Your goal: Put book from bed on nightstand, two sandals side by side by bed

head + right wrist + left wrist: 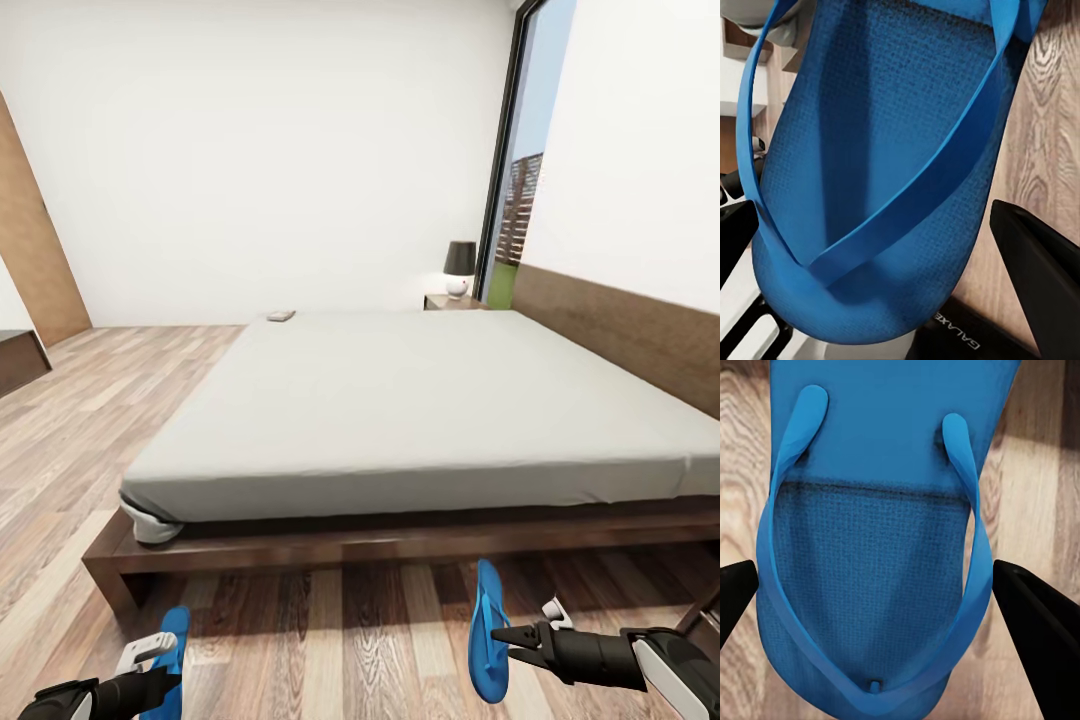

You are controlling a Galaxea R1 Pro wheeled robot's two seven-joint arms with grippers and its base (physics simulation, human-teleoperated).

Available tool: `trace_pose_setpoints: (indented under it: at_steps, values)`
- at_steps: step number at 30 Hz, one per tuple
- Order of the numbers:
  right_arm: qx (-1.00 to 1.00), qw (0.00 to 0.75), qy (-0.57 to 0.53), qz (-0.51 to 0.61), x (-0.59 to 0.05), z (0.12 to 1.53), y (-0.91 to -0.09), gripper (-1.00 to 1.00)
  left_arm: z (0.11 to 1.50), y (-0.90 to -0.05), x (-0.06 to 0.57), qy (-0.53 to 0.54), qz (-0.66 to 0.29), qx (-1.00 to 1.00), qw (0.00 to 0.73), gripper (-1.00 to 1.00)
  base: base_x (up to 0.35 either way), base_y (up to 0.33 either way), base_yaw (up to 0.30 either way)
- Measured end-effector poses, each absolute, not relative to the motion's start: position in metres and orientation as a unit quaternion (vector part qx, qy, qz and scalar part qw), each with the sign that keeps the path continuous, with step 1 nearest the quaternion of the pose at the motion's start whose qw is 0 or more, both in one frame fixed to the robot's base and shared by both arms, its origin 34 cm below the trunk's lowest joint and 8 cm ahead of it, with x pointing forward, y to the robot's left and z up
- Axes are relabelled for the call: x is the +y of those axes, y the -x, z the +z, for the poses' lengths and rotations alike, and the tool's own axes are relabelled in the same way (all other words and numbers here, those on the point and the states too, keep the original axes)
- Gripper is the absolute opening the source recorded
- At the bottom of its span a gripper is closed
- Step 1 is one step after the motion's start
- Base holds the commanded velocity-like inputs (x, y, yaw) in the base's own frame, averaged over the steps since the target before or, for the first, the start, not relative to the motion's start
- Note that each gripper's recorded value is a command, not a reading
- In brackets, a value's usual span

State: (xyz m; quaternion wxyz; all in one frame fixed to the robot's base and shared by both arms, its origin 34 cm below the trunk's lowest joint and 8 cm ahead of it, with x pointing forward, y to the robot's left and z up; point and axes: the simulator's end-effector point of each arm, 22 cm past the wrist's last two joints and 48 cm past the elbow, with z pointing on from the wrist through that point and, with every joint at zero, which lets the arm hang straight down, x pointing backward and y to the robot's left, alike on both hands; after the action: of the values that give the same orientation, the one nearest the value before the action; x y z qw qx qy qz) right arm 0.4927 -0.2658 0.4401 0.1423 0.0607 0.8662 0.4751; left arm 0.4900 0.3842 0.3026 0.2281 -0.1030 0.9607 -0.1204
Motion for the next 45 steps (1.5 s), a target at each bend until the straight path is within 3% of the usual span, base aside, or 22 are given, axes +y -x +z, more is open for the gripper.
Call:
trace_pose_setpoints:
  at_steps: [45]
  values:
    - [0.873, 0.096, -0.086, 0.470, -0.266, 0.353, -0.468, -1.00, 0.217, -0.450, 0.383, 0.108, -0.115, 0.972, 0.176, -1.00, 0.000, 0.000, 0.000]
